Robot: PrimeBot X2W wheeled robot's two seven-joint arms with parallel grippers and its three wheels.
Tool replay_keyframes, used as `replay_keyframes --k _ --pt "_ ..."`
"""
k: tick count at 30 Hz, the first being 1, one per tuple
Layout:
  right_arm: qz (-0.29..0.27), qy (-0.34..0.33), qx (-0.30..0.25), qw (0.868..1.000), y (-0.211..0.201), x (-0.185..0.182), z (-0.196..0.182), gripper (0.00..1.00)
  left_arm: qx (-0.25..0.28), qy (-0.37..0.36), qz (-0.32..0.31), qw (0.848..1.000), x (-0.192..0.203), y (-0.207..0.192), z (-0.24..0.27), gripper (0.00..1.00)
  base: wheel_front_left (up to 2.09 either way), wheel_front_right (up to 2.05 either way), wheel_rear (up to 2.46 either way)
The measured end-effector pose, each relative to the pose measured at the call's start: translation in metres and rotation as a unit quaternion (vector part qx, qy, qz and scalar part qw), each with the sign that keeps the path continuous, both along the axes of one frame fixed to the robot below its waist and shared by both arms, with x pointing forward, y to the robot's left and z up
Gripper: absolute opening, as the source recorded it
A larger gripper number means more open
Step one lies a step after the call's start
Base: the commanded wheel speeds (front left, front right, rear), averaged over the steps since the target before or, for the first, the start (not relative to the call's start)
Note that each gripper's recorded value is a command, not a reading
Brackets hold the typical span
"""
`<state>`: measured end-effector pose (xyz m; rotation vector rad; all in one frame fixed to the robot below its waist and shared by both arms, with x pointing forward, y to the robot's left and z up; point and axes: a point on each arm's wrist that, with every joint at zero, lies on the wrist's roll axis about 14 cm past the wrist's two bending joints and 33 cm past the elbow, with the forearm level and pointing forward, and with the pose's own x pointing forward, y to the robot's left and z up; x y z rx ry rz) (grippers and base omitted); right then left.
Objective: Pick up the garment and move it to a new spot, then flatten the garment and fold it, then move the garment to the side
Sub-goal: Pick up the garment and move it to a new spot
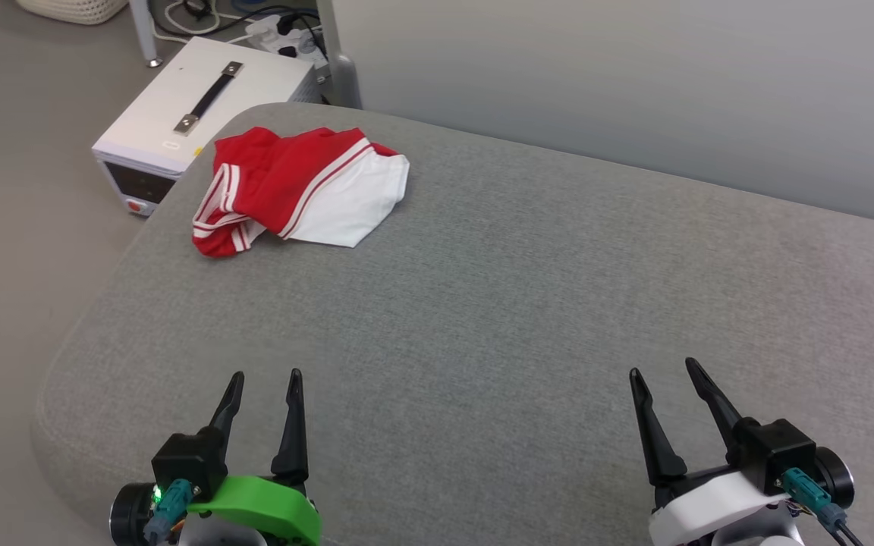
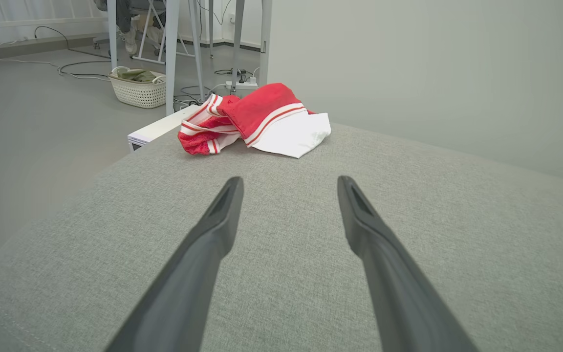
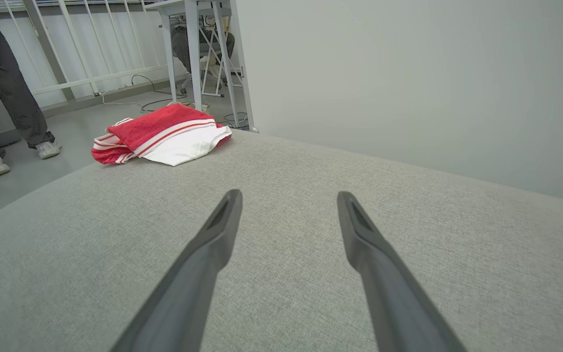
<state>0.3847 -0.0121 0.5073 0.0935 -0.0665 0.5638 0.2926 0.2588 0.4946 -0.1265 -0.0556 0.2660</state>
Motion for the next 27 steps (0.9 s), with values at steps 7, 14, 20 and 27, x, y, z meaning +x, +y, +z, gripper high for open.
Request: replay_keyframes --k 7,14,20,27 --pt "0.044 0.004 0.005 0.999 0.030 -0.002 -0.002 1.00 0.007 -0.001 0.031 1.000 -0.018 0.014 0.002 1.00 0.00 0.00 0.00" --pt "0.061 0.008 0.005 0.998 0.042 -0.003 -0.004 1.00 0.007 0.001 0.046 0.999 -0.026 0.021 0.001 1.00 0.00 0.00 0.00" --pt "0.060 0.012 0.006 0.998 0.041 -0.002 -0.007 1.00 0.009 0.001 0.045 0.999 -0.024 0.021 0.003 1.00 0.00 0.00 0.00" --pt "0.055 0.012 0.006 0.998 0.039 0.006 -0.011 1.00 0.020 0.015 0.025 0.999 -0.006 0.016 -0.002 1.00 0.00 0.00 0.00"
